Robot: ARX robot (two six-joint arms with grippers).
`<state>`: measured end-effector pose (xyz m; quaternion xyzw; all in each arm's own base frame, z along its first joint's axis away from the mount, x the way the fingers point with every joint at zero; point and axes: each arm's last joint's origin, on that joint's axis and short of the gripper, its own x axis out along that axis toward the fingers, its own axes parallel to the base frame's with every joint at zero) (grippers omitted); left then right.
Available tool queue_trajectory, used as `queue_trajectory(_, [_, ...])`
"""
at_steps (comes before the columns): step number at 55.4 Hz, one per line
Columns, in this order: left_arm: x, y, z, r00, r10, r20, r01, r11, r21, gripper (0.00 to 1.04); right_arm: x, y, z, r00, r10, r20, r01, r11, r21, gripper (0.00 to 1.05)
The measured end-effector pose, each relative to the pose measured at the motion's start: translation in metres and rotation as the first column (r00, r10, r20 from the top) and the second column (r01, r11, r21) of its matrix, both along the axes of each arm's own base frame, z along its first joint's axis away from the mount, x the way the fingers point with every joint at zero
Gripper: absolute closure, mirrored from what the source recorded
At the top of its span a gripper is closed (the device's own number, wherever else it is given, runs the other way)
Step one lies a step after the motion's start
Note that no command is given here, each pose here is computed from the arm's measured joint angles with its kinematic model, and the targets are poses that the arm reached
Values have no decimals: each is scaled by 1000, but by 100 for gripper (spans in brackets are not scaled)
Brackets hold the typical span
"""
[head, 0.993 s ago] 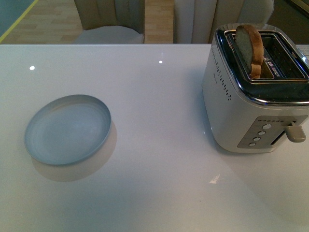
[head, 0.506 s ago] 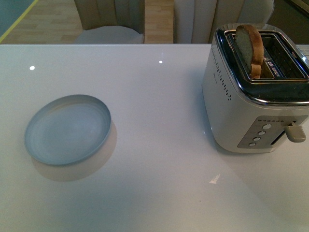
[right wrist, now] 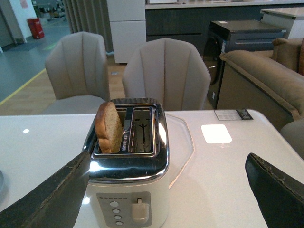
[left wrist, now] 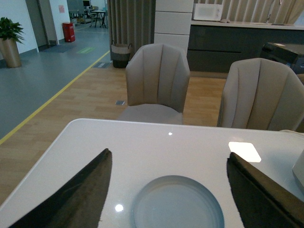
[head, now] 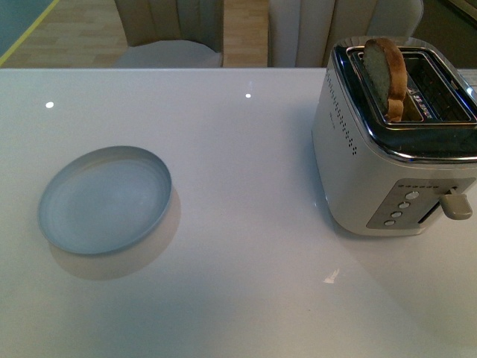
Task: Left arm holds plate, right arm toasts bread
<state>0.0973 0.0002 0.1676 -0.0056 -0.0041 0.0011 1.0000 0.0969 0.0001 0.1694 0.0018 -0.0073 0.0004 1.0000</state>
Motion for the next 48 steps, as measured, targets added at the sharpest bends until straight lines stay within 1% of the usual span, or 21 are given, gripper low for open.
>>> queue_trajectory(7, [0, 0, 0, 1000, 0, 0, 0, 1000, 0, 6, 0, 0, 0, 1000, 0, 0, 0, 1000, 0, 9])
queue_trajectory(8, [0, 0, 0, 1000, 0, 0, 0, 1000, 2, 6, 0, 0, 0, 1000, 0, 0, 0, 1000, 0, 9])
queue_trajectory(11, [0, 0, 0, 1000, 0, 0, 0, 1000, 2, 8, 0, 0, 0, 1000, 0, 0, 0, 1000, 0, 9])
queue_trajectory(48, [0, 0, 0, 1000, 0, 0, 0, 1000, 2, 7, 0, 0, 0, 1000, 0, 0, 0, 1000, 0, 9])
